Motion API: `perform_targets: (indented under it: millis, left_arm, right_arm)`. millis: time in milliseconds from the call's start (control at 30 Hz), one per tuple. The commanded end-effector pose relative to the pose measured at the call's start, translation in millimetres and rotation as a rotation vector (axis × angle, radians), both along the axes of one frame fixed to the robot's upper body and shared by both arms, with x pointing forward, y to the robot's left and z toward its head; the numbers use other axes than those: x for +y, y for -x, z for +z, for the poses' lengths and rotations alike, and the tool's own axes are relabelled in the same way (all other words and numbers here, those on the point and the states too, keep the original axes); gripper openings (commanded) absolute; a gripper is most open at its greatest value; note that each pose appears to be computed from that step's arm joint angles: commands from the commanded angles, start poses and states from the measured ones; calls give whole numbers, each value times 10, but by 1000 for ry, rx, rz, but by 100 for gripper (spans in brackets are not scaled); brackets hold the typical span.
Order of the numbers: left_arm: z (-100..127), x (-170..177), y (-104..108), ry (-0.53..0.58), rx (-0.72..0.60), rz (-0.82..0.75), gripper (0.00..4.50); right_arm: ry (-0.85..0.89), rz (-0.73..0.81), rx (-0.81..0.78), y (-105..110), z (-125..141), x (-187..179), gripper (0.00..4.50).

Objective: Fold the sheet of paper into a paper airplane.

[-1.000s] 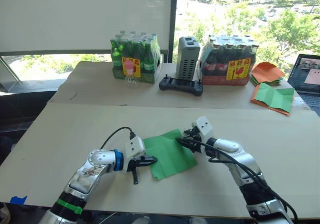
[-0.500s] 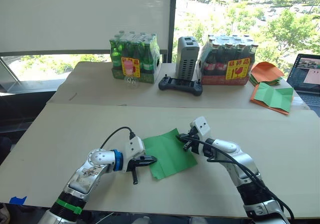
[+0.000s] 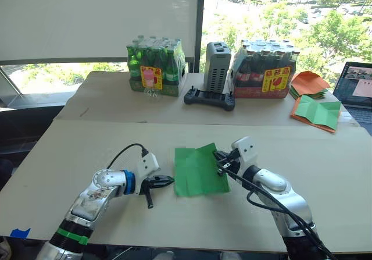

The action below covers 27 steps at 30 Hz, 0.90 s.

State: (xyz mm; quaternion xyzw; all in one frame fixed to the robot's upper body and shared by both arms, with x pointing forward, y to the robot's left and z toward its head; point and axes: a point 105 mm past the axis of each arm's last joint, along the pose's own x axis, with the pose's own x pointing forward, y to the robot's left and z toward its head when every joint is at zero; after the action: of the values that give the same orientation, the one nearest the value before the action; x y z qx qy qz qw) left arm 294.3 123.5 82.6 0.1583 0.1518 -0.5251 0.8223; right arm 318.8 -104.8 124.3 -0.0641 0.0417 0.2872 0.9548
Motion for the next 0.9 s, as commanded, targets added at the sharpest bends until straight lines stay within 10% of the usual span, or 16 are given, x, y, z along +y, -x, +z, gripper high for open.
perform_targets:
  millis: [33,900]
  left_arm:
    - [102,52,-47,-3,-36,10,0]
    - [397,-266,-405,103,-72,17,0]
  right_arm:
    - [24,-36,-69,123,104,92,7]
    - [418,285,-288,418,-138,458,7]
